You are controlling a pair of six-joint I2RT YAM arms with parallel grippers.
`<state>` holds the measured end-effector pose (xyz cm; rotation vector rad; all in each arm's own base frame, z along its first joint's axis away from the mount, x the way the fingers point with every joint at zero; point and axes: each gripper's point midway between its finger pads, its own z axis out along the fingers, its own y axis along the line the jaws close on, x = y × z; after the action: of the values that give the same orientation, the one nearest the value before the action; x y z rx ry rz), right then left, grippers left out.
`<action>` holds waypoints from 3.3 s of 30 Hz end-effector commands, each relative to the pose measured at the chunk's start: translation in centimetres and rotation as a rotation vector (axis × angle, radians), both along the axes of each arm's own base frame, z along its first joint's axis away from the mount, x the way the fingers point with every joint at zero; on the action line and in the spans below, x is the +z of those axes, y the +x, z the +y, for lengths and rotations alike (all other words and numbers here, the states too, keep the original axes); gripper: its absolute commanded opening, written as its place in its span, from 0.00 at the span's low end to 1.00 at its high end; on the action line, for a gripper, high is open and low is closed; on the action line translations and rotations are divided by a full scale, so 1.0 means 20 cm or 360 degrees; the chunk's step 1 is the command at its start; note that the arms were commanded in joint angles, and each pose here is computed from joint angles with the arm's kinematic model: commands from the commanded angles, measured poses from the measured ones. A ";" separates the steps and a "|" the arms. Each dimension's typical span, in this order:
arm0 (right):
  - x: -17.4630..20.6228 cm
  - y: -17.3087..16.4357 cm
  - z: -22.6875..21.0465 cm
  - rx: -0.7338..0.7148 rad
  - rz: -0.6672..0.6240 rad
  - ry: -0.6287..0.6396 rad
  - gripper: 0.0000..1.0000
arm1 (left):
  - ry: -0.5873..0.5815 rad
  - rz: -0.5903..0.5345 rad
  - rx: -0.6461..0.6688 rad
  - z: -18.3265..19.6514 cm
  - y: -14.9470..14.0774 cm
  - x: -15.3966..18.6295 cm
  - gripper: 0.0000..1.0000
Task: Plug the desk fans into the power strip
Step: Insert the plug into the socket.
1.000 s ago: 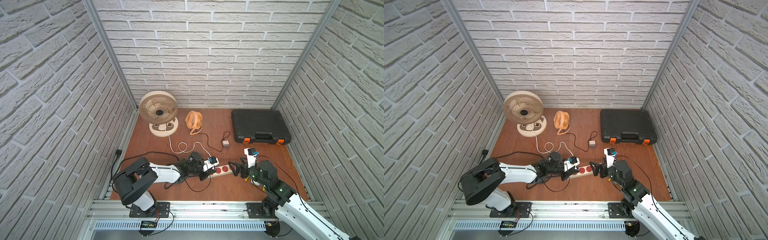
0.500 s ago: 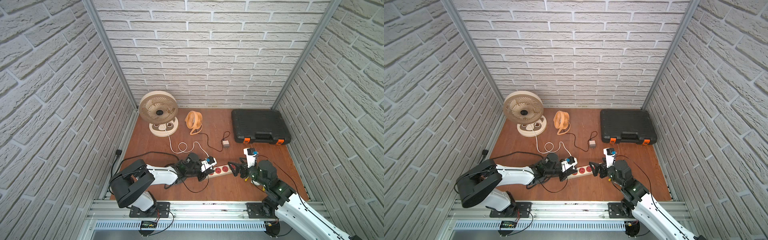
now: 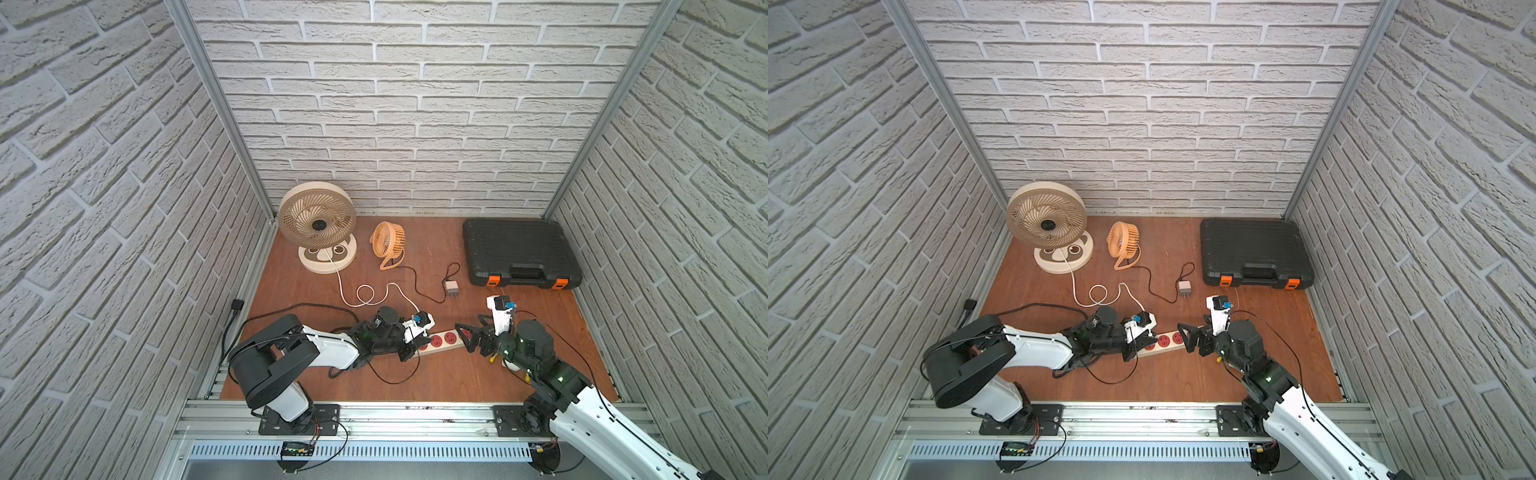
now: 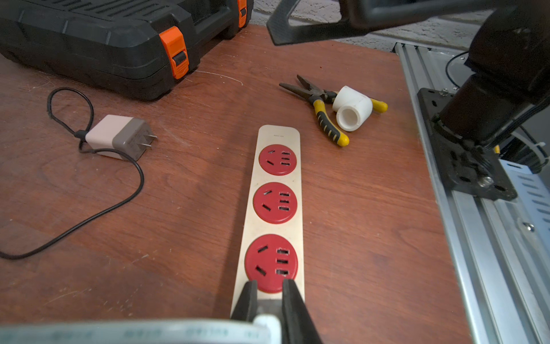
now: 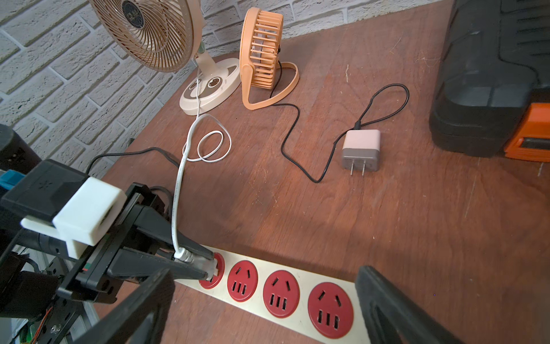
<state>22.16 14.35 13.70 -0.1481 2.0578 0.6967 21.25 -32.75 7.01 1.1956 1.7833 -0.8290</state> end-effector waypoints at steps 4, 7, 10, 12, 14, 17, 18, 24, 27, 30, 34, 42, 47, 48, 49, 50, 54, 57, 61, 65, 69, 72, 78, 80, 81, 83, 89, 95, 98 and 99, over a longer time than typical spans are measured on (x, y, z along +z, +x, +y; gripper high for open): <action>0.02 0.01 0.02 0.0019 -0.0048 0.0027 0.99 | 0.0076 0.0055 0.0011 0.02 -0.02 -0.09 0.00; 0.02 0.01 0.02 0.0024 -0.0049 0.0028 0.99 | 0.0088 0.0056 0.0017 0.04 -0.04 -0.09 0.00; 0.02 0.01 0.02 0.0031 -0.0047 0.0032 0.99 | 0.0115 0.0045 0.0022 0.07 -0.05 -0.08 0.00; 0.02 0.01 0.03 0.0033 -0.0045 0.0035 0.99 | 0.0135 0.0038 0.0025 0.09 -0.05 -0.08 0.00; 0.02 0.01 0.03 0.0040 -0.0041 0.0036 0.99 | 0.0147 0.0033 0.0024 0.10 -0.06 -0.07 0.00; 0.02 0.01 0.03 0.0045 -0.0044 0.0040 0.99 | 0.0155 0.0035 0.0025 0.10 -0.06 -0.08 0.00; 0.02 0.01 0.03 0.0046 -0.0044 0.0041 0.99 | 0.0159 0.0040 0.0022 0.10 -0.06 -0.10 0.00; 0.03 0.01 0.03 0.0046 -0.0045 0.0046 0.99 | 0.0135 0.0076 -0.0004 0.05 -0.05 -0.16 0.00; 0.03 0.01 0.03 0.0049 -0.0046 0.0045 0.99 | 0.0132 0.0082 -0.0013 0.04 -0.04 -0.18 0.00; 0.03 0.00 0.03 0.0051 -0.0051 0.0047 0.99 | 0.0139 0.0088 -0.0015 0.04 -0.05 -0.20 0.00; 0.03 0.01 0.03 0.0053 -0.0054 0.0048 0.99 | 0.0142 0.0086 0.0000 0.07 -0.07 -0.20 0.00; 0.03 0.01 0.06 0.0083 -0.0046 0.0060 0.98 | 0.0162 0.0081 0.0047 0.14 -0.10 -0.22 0.00; 0.02 0.01 0.07 0.0100 -0.0033 0.0060 0.98 | 0.0173 0.0090 0.0060 0.15 -0.10 -0.25 0.00; 0.02 0.01 0.07 0.0101 -0.0030 0.0061 0.98 | 0.0174 0.0089 0.0061 0.14 -0.10 -0.25 0.00; 0.02 0.01 0.07 0.0104 -0.0029 0.0062 0.98 | 0.0179 0.0084 0.0065 0.14 -0.10 -0.25 0.00; 0.02 0.01 0.07 0.0105 -0.0031 0.0061 0.98 | 0.0188 0.0078 0.0065 0.15 -0.10 -0.25 0.00; 0.02 0.00 0.07 0.0111 -0.0033 0.0064 0.98 | 0.0257 0.0058 0.0062 0.15 -0.10 -0.27 0.00; 0.02 0.00 0.07 0.0116 -0.0031 0.0065 0.98 | 0.0288 0.0045 0.0058 0.14 -0.10 -0.29 0.00; 0.02 0.00 0.08 0.0123 -0.0031 0.0066 0.97 | 0.0322 0.0048 0.0064 0.15 -0.10 -0.32 0.00; 0.02 0.00 0.08 0.0133 -0.0032 0.0068 0.97 | 0.0290 0.0032 0.0104 0.16 -0.11 -0.32 0.00; 0.03 -0.01 0.09 0.0146 -0.0037 0.0072 0.97 | 0.0289 0.0020 0.0140 0.18 -0.11 -0.35 0.00; 0.03 -0.01 0.09 0.0155 -0.0031 0.0073 0.97 | 0.0287 0.0023 0.0167 0.19 -0.10 -0.37 0.00; 0.03 -0.01 0.09 0.0159 -0.0030 0.0074 0.97 | 0.0288 0.0016 0.0200 0.21 -0.10 -0.40 0.00; 0.02 -0.01 0.09 0.0159 -0.0025 0.0073 0.97 | 0.0293 0.0015 0.0210 0.21 -0.10 -0.41 0.00; 0.02 -0.01 0.09 0.0160 -0.0030 0.0073 0.97 | 0.0294 0.0013 0.0211 0.22 -0.10 -0.40 0.00; 0.02 -0.01 0.10 0.0164 -0.0029 0.0075 0.97 | 0.0297 0.0013 0.0216 0.22 -0.10 -0.40 0.00; 0.02 -0.02 0.10 0.0180 -0.0025 0.0077 0.97 | 0.0321 0.0021 0.0235 0.25 -0.11 -0.41 0.00; -0.01 -0.03 0.12 0.0207 0.0025 0.0071 0.95 | 0.0370 0.0032 0.0246 0.26 -0.11 -0.44 0.00; -0.04 -0.04 0.14 0.0244 0.0080 0.0064 0.90 | 0.0398 0.0033 0.0250 0.27 -0.11 -0.46 0.00; -0.05 -0.04 0.14 0.0250 0.0103 0.0060 0.88 | 0.0401 0.0031 0.0254 0.27 -0.11 -0.46 0.00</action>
<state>21.38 16.66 12.53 -0.2438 2.1188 0.8204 20.71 -31.82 5.26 1.1014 1.7064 -0.7018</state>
